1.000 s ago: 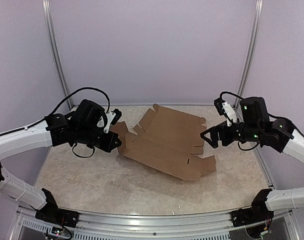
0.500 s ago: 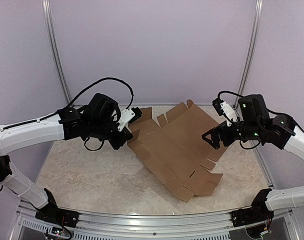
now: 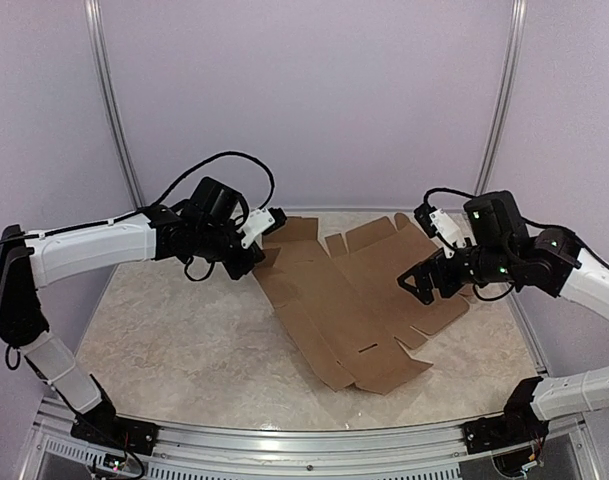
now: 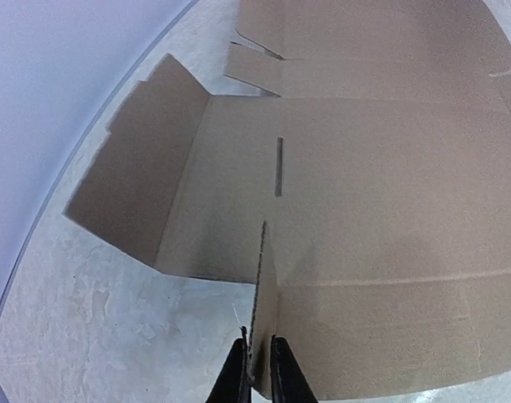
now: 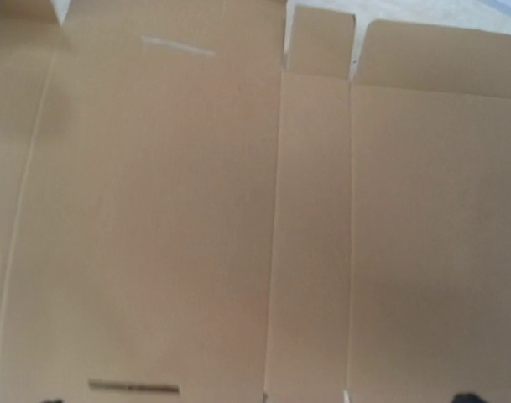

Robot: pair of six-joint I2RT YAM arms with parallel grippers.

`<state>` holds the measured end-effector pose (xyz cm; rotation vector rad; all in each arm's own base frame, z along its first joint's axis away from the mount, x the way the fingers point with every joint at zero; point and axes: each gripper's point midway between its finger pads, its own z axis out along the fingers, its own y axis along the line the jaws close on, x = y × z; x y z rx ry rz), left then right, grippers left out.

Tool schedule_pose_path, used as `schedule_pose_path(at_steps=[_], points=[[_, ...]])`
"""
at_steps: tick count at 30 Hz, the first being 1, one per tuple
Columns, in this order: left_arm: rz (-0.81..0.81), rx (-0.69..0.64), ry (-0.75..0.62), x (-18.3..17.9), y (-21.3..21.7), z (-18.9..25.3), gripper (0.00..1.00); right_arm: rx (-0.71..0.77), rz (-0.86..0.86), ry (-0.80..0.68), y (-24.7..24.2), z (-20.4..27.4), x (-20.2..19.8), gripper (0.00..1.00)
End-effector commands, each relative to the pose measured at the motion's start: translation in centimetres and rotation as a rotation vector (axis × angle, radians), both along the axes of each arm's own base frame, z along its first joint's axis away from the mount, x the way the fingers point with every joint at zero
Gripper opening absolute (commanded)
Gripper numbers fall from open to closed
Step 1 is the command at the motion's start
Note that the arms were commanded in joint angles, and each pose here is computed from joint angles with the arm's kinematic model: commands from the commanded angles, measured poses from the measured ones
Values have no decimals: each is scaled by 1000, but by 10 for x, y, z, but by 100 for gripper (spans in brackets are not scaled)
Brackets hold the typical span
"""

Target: Fold the paper box

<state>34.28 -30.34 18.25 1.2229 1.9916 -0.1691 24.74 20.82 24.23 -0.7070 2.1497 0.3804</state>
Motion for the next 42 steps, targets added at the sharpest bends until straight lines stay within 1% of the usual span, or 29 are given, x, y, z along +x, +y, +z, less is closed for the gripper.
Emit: schedule_pose_path(at_steps=[1, 5, 6, 8, 10, 12, 13, 14, 15, 17, 20, 21, 25, 26, 30, 33, 37, 41, 42], points=[[43, -26, -42, 34, 8, 6, 14, -15, 16, -24, 8, 7, 4, 100], [142, 2, -49, 50, 20, -3, 24, -33, -3, -25, 8, 5, 10, 100], [188, 2, -50, 54, 25, -4, 26, -37, -9, -28, 8, 5, 11, 100], [287, -17, -31, 56, 35, -6, 28, -44, -28, -32, 6, 6, 14, 100], [374, -74, 0, 51, 42, -7, 30, -53, -63, -48, 0, 8, 18, 100], [415, -161, 31, 38, 41, -3, 32, -62, -92, -59, -4, 8, 21, 100], [443, -205, 51, 28, 43, -4, 35, -66, -106, -65, -6, 9, 22, 100], [460, -263, 49, 21, 42, 6, 37, -68, -123, -69, -8, 8, 24, 100], [489, -304, 72, 15, 44, 5, 36, -71, -139, -73, -10, 8, 26, 100], [495, -384, 129, 1, 43, 7, 33, -77, -168, -82, -13, 7, 30, 100], [577, -473, 212, -13, 52, 8, 33, -81, -197, -95, -14, 6, 35, 100], [612, -509, 244, -18, 55, 7, 37, -81, -200, -97, -14, 5, 37, 100], [664, -682, 389, -37, 52, -12, 47, -89, -202, -86, -8, 2, 44, 100], [692, -720, 449, -45, 52, -24, 50, -91, -205, -82, -6, 1, 46, 100], [757, -841, 578, -58, 50, -51, 55, -95, -209, -67, -3, -4, 49, 100], [781, -890, 647, -63, 47, -64, 57, -90, -212, -55, -2, -8, 49, 100], [767, -974, 727, -63, 37, -70, 62, -86, -217, -43, -3, -11, 47, 100], [747, -1051, 830, -61, 23, -82, 62, -82, -226, -41, -7, -11, 44, 100], [757, -1048, 856, -60, 20, -90, 62, -79, -229, -43, -8, -10, 43, 100]])
